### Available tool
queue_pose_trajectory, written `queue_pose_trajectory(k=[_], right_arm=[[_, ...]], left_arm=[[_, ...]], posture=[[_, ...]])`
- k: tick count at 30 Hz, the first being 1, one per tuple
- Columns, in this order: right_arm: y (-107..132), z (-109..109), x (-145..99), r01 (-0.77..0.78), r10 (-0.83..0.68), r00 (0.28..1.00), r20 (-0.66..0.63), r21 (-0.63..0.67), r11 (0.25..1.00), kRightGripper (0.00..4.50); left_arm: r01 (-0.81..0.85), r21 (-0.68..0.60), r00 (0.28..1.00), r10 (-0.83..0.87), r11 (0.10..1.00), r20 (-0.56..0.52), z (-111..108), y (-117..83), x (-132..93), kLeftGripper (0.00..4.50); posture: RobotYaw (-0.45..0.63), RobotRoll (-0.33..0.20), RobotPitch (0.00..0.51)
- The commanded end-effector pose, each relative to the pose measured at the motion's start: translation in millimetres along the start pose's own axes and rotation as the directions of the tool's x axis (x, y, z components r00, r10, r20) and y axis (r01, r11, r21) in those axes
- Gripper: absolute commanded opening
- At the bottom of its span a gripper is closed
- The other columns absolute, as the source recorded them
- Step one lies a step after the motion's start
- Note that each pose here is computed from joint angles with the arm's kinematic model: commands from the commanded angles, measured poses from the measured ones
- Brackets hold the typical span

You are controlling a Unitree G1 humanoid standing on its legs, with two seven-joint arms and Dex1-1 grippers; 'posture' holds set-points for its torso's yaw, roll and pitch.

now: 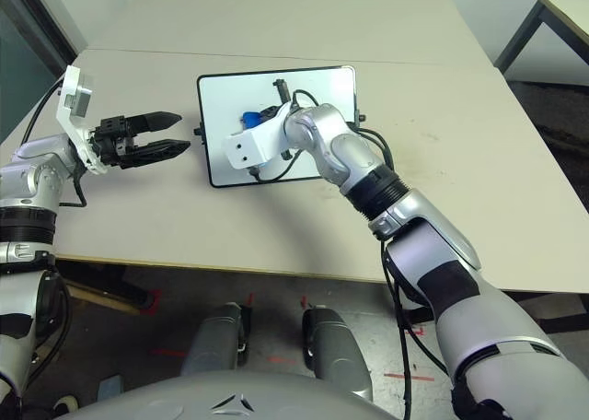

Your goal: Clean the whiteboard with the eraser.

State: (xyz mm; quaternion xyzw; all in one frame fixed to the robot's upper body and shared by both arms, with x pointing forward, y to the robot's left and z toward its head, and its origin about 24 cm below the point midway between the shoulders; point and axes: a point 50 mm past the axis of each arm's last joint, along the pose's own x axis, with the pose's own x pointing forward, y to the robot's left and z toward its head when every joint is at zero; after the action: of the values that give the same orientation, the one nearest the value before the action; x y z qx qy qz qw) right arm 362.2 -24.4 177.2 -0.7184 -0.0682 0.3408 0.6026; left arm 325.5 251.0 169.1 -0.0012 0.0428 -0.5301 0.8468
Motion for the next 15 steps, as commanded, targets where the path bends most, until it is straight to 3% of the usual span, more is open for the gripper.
queue_pose_trajectory(k=[1,8,15], right_arm=[[6.7,1.6,5.6,-0.035,0.035,0.999,-0.007,-0.014,0.999,0.16],[12.9,1.8,8.4,-0.055,0.055,0.998,-0.006,-0.017,0.998,0.16],[19.0,-25.3,0.8,-0.076,0.075,0.995,-0.072,-0.014,0.997,0.16]], left_arm=[[0.001,-0.004,1.0,-0.001,1.0,-0.007,-0.7,-1.4,-4.1,4.5],[-0.005,-0.007,1.0,0.005,1.0,-0.009,-1.1,-2.1,-5.8,4.5],[-0.003,-0.006,1.0,0.003,1.0,-0.008,-1.1,-1.1,-5.0,4.5]], posture=[[0.23,0.0,0.094],[0.23,0.0,0.093],[0.22,0.0,0.089]])
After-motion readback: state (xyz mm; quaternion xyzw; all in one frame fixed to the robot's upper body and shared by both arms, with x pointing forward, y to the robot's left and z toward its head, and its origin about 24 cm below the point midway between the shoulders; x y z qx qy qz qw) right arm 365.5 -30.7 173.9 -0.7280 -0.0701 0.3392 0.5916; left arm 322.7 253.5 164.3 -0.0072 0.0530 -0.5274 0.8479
